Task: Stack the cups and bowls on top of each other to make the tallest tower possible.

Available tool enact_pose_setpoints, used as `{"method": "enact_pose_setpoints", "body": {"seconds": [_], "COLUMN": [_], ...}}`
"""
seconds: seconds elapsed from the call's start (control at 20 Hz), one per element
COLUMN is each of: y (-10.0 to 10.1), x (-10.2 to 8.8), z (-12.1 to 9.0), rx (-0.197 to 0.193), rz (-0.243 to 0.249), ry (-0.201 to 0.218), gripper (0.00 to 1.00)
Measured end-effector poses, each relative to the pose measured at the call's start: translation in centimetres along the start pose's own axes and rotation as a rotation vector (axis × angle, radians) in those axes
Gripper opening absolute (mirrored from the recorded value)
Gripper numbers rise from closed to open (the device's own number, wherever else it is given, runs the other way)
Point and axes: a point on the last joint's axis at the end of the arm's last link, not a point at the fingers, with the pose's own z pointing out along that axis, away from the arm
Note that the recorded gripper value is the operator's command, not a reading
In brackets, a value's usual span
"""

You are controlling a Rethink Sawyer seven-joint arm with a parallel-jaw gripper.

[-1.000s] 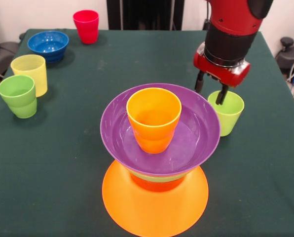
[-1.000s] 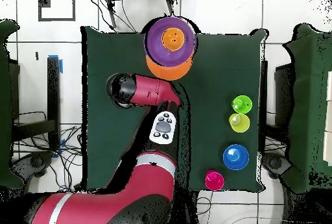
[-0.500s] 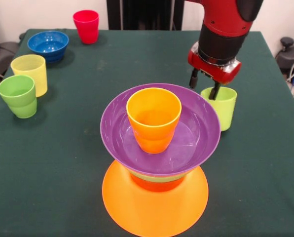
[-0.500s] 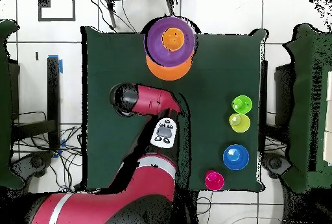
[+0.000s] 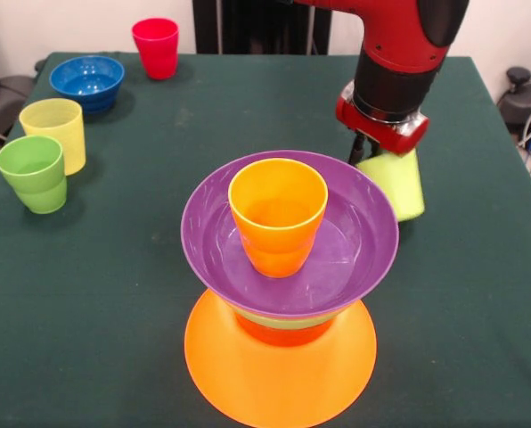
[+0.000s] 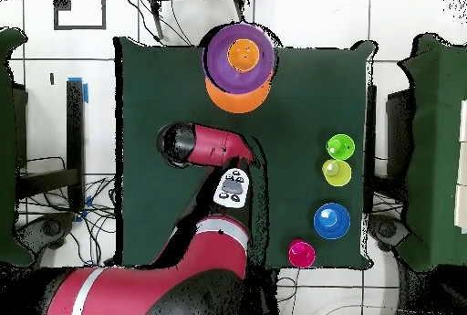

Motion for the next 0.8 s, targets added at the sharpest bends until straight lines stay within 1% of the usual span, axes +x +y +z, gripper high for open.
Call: {"method": "enact_pose_setpoints", "body": {"seconds": [0.35, 0.55, 0.6, 0.8], "y": [0.4, 0.7, 0.9, 1.0], "x": [-0.6, -1.0, -1.3, -1.5], "z": [-0.8, -1.3, -1.5, -1.8], "rx": [-0.023, -0.043, -0.052, -0.061], "rz": [0.001, 0.001, 0.002, 0.002], "ry": [-0.031, -0.059, -0.074, -0.086], "gripper": [0.0, 0.0, 0.0, 0.0]}}
